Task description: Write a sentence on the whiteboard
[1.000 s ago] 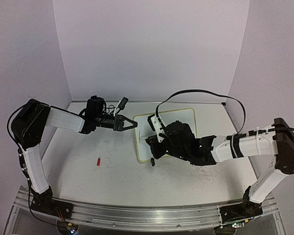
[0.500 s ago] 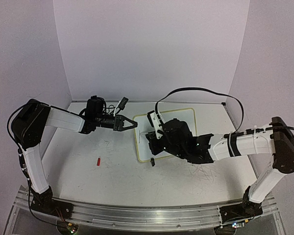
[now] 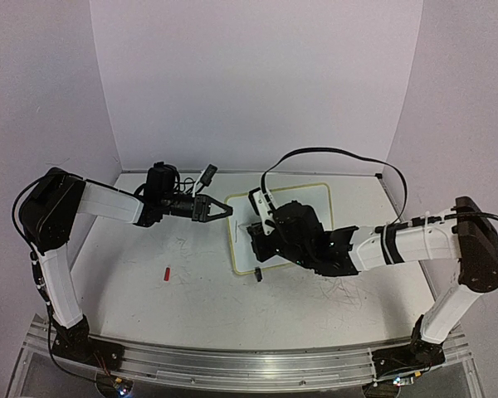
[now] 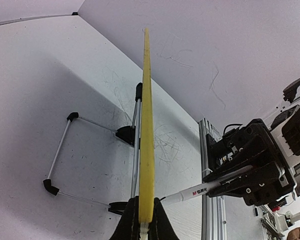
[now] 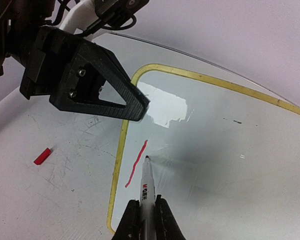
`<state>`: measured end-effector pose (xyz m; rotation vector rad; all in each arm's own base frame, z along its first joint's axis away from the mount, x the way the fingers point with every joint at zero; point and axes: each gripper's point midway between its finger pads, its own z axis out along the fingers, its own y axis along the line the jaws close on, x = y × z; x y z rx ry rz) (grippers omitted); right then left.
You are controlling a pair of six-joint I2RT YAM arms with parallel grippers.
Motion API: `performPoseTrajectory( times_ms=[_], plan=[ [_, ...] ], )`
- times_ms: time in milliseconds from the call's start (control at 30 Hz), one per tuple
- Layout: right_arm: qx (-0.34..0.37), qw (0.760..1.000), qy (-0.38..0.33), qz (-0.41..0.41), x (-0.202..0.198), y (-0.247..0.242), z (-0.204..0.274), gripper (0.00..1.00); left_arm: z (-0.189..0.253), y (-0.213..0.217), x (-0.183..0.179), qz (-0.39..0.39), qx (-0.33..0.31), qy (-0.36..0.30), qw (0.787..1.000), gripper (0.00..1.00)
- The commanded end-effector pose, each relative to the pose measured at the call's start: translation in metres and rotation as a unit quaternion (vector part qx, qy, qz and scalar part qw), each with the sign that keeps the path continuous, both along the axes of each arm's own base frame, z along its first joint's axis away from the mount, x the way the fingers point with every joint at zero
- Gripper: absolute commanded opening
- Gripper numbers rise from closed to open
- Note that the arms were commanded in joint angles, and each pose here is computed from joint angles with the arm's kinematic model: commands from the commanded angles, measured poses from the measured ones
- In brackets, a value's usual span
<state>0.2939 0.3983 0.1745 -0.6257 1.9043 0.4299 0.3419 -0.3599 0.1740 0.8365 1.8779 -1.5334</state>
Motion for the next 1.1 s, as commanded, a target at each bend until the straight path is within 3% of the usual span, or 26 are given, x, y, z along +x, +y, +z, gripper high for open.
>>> performPoseTrajectory(
  times_ms=[0, 1067],
  plan=[
    [0.029, 0.999, -0.021, 0.0, 0.01, 0.011, 0.023, 0.0, 0.007, -0.003, -0.009, -0.017, -0.007, 0.005, 1.0, 0.0],
    [0.017, 0.999, -0.015, -0.047, 0.018, -0.01, 0.011, 0.0, 0.008, -0.003, -0.01, -0.018, -0.008, 0.005, 1.0, 0.0]
  ],
)
